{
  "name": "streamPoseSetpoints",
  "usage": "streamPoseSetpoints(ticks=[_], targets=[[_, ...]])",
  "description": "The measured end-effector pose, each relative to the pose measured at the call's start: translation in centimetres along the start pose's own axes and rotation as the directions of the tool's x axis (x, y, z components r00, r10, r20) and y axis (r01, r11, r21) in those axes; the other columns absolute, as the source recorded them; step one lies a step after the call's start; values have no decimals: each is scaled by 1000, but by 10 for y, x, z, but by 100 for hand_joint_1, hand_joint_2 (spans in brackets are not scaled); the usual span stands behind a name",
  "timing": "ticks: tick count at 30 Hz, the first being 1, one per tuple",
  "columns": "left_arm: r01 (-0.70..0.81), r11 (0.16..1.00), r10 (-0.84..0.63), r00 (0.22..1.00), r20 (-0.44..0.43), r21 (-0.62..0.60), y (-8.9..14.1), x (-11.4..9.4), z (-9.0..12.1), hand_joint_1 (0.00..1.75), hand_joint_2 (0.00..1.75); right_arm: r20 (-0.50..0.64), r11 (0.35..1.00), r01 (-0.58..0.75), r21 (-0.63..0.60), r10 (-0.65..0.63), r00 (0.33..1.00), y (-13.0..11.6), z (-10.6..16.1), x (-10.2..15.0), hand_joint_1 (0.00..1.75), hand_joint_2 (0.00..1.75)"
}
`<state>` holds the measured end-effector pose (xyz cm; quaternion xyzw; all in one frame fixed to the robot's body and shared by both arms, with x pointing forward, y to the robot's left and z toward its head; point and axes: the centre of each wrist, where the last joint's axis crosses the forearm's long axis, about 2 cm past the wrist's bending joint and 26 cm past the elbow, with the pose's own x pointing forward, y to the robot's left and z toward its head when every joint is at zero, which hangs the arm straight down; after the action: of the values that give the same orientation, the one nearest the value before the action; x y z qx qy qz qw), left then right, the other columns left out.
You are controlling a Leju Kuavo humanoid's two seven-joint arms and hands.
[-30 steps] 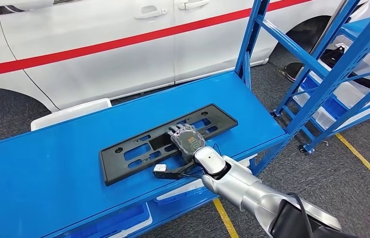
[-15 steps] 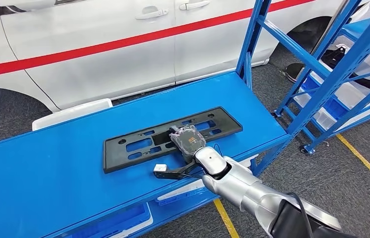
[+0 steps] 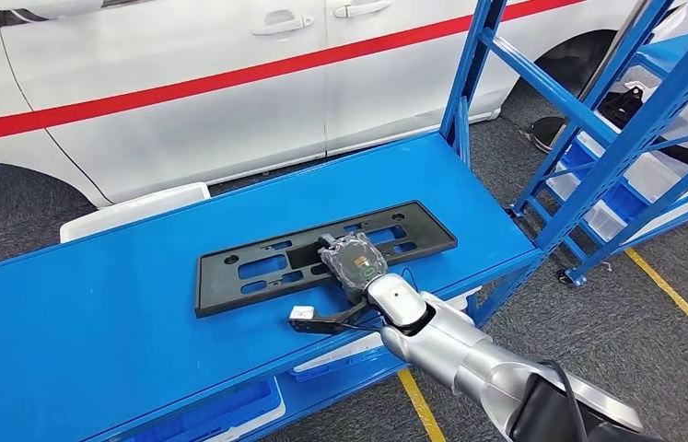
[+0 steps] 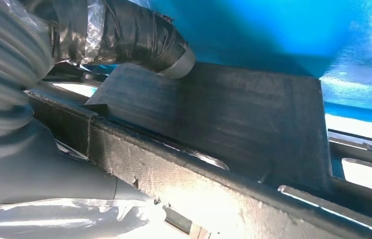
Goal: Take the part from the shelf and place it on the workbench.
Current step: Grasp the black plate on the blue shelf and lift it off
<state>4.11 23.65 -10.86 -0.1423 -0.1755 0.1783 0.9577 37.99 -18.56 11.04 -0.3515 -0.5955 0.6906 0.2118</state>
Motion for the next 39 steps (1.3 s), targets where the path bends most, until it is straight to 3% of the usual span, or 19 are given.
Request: streamPoseSetpoints(ticks=[7,14,19,23,39], targets=[[-20,999,19,1000,19,46,2,-3,1,0,175,16,986,35,-165,-32,999,-13,8,0,175,175],[-38,996,37,999,18,79,4,-5,2,0,175,13,887,7,-462,-1,1000,-83,20,-22,175,175],[-36,996,35,999,22,83,6,-5,2,0,175,42,813,-19,-582,53,998,-117,39,-33,175,175],[-33,996,31,999,23,81,4,-5,2,0,175,48,782,-36,-623,84,995,-130,51,-38,175,175],[-18,996,17,1000,17,91,4,-3,1,0,175,95,763,-2,-646,83,992,-145,70,-39,175,175]])
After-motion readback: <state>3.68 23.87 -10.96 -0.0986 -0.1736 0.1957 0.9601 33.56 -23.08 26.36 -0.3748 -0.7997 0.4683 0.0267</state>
